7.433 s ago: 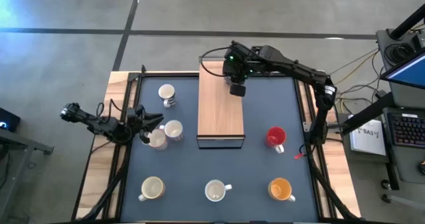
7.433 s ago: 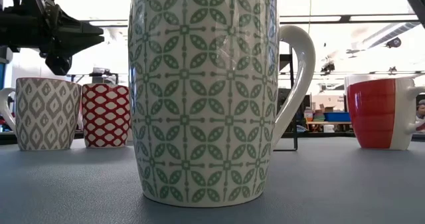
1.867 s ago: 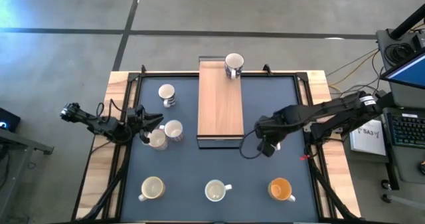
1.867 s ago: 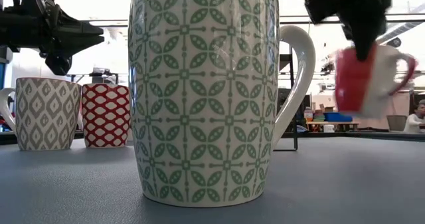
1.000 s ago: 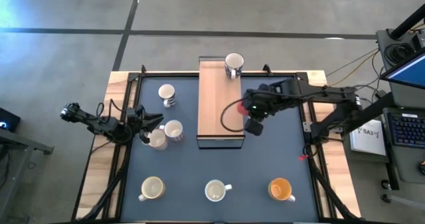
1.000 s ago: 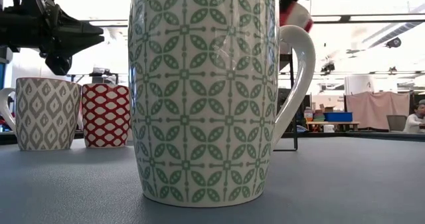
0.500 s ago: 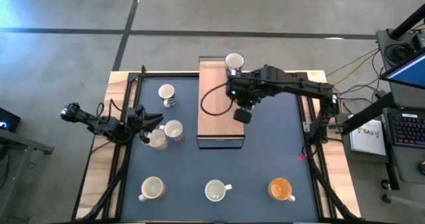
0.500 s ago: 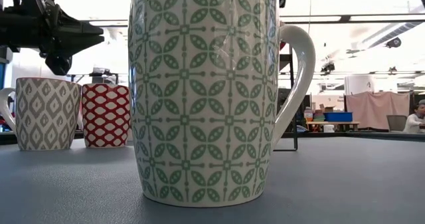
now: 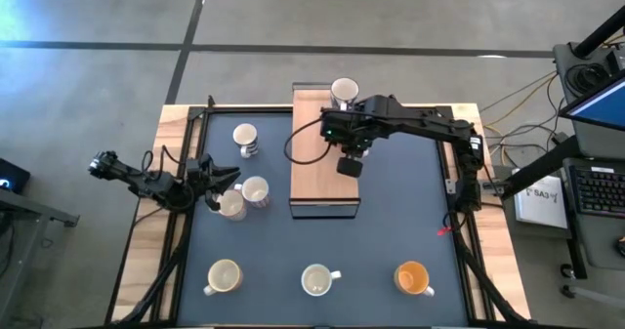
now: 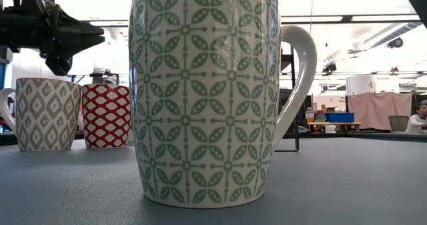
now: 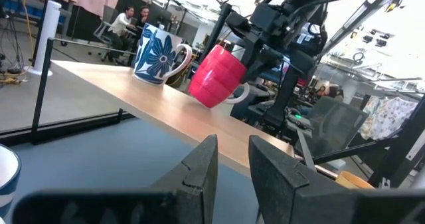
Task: Place coffee mugs
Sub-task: Put the orange mug on the shelf
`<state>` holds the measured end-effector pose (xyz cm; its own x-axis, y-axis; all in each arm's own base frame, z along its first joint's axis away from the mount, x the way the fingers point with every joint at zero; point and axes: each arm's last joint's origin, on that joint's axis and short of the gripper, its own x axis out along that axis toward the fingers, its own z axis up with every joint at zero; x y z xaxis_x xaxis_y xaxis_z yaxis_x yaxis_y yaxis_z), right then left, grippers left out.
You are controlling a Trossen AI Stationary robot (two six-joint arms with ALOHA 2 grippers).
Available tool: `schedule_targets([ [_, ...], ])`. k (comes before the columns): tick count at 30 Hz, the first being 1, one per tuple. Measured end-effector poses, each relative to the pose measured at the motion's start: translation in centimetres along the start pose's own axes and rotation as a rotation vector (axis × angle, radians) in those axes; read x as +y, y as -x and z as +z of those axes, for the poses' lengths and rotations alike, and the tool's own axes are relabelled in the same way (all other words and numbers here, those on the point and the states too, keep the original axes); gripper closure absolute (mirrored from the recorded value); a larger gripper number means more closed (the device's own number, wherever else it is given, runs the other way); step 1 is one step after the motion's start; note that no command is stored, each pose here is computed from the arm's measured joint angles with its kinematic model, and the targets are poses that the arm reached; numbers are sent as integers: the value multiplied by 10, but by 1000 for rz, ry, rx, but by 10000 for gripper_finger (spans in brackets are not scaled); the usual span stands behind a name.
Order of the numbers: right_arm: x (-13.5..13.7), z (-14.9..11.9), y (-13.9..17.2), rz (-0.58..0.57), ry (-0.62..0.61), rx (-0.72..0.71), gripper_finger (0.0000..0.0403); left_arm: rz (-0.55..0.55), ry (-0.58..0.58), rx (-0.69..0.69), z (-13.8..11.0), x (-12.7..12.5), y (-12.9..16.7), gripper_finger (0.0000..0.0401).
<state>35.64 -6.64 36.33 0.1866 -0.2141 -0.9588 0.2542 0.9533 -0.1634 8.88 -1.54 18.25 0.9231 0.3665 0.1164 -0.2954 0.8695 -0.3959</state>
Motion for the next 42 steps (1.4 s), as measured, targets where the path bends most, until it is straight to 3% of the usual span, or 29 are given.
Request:
schedule_targets([
  [11, -3, 1, 4, 7, 13, -23, 388, 0, 0, 0, 0, 0, 0, 333],
  [24, -5, 1, 10, -4, 26, -46, 325, 0, 0, 0, 0, 0, 0, 333],
  [34, -10, -3, 41, 6, -71, -152, 328, 0, 0, 0, 0, 0, 0, 333],
  [42, 7, 3, 44, 147, -60, -211, 334, 0, 0, 0, 0, 0, 0, 333],
])
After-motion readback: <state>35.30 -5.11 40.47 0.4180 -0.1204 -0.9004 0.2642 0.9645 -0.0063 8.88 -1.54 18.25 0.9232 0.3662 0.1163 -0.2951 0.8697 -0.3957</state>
